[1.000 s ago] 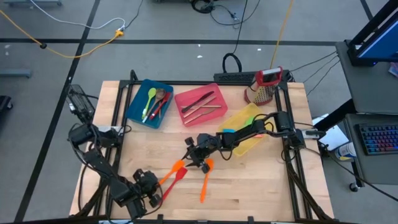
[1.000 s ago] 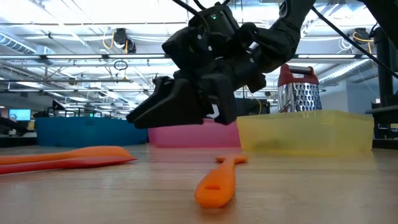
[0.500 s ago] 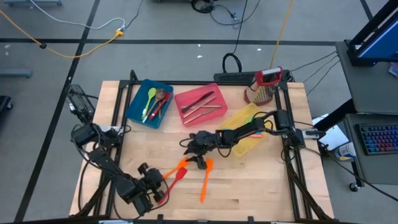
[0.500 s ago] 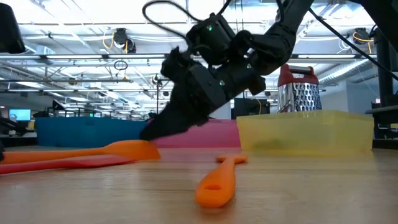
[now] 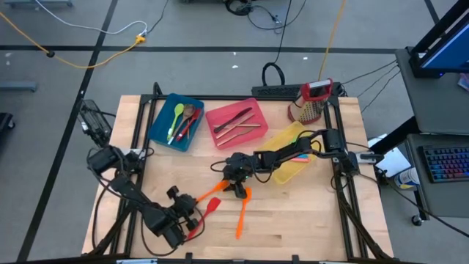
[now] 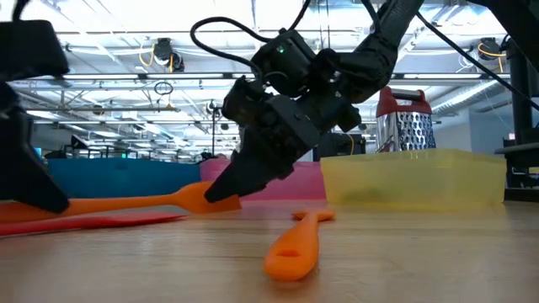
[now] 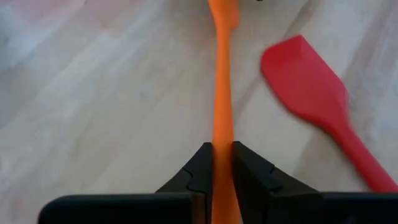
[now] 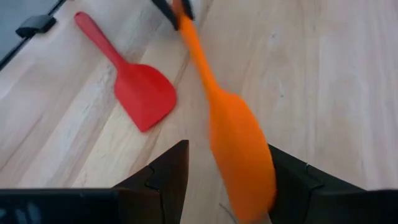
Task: Pick & Place Kitchen Items
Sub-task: Put the left orange spatula into the yellow bin
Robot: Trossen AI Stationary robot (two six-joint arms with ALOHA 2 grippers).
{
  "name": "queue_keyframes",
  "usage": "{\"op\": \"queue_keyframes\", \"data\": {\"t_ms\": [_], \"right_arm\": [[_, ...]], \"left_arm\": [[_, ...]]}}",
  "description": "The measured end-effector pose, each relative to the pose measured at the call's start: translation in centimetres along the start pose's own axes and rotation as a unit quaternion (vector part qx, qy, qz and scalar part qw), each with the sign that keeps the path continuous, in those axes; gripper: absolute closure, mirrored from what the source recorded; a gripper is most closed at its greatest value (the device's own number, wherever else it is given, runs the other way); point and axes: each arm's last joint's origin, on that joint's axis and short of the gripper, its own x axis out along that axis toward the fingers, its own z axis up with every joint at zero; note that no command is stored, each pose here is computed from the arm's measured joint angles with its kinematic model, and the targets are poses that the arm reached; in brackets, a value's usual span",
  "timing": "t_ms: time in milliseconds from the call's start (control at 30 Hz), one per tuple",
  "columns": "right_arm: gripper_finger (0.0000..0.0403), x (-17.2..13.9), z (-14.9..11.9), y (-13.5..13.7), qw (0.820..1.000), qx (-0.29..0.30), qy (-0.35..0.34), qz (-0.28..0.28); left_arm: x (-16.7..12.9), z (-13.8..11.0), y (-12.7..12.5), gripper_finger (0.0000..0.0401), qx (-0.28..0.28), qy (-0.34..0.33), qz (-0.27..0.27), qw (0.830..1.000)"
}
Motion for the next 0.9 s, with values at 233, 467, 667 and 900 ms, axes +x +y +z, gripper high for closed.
{"op": "queue_keyframes", "data": {"t_ms": [233,467,667,900], "right_arm": [[0.0284,0.0,0.1,0.0,1.0,-0.02,-0.004,0.001],[0.0377,-0.4,0.0,-0.7,1.0,-0.013,0.006,-0.016],[0.038,-0.5,-0.1,-1.1,1.0,-0.011,0.007,-0.019],[0.038,-0.5,-0.1,-1.1,1.0,-0.011,0.009,-0.023]], "left_arm": [[0.8,1.0,0.2,0.0356,0.025,0.009,0.011,1.0],[1.1,1.3,0.2,0.0356,0.019,0.01,0.013,1.0],[1.1,1.3,-0.1,0.0356,0.011,0.005,-0.001,1.0],[1.1,1.4,-0.2,0.0326,0.012,0.01,-0.005,1.0]]}}
